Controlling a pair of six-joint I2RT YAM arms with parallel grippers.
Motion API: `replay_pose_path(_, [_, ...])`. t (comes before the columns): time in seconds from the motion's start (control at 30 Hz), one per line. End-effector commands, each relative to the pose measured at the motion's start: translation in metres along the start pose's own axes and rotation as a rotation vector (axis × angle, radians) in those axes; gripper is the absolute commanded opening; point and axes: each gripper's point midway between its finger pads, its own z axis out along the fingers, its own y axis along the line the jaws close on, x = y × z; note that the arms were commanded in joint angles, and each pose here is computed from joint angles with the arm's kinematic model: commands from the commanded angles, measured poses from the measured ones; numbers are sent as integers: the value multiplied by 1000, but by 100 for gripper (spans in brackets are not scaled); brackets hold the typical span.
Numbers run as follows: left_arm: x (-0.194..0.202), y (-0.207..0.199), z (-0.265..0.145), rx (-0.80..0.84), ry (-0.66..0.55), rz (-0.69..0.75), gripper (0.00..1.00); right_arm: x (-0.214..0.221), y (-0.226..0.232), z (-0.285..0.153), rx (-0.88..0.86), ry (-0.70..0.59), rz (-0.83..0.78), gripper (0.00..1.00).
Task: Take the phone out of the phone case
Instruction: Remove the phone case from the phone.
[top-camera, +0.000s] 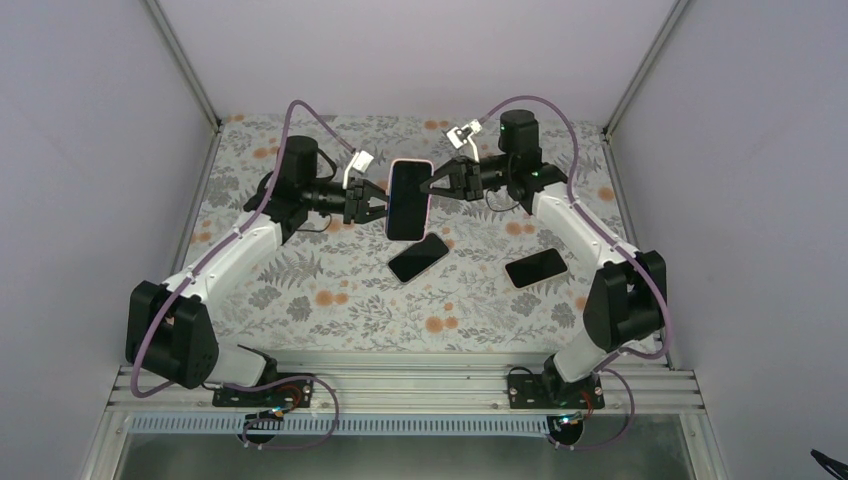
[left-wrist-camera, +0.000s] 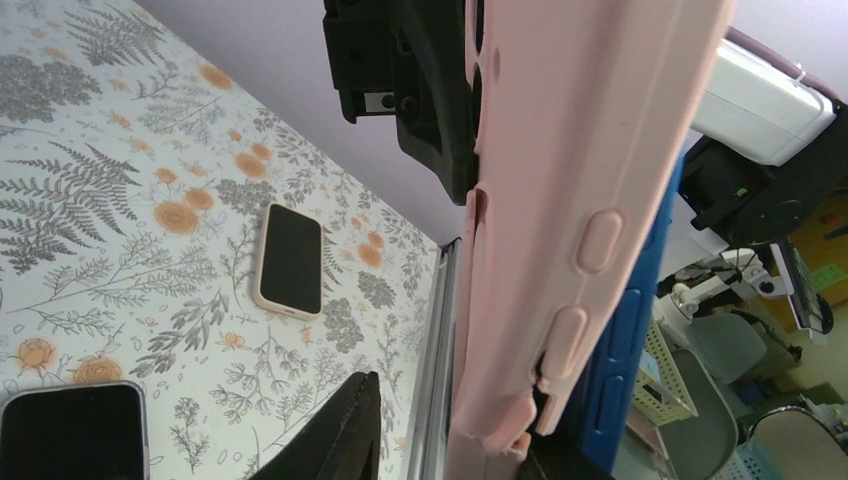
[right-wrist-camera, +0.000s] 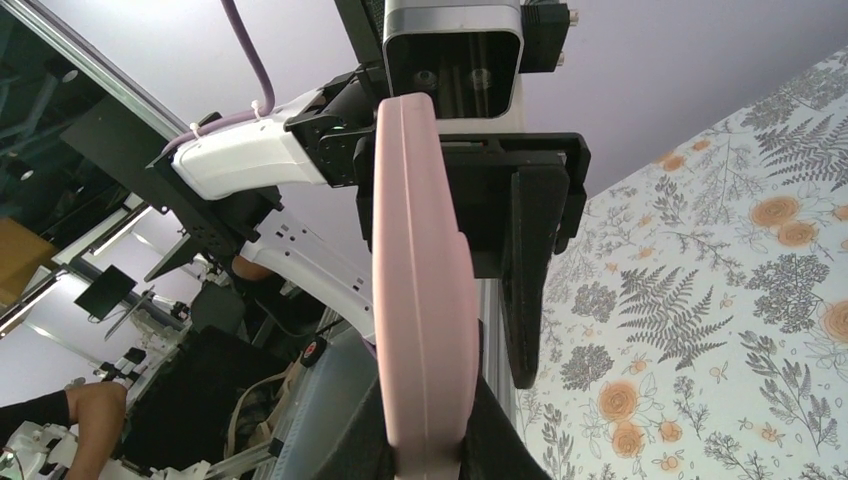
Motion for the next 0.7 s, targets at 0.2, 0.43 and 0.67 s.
replay_pose_path(0.2, [-27,-20,0,48,-35,66,2,-24,-6,3,51,-11,-48,12])
replay_pose_path(0.43, [-53,-1,-10,-27,-76,-25,2,-74,-39,-35,313,-103,-100,58])
replay_pose_path(0.67, [-69,34,-23,-177,-140,-202,2,-97,-61,-66,652,-141,-235,100])
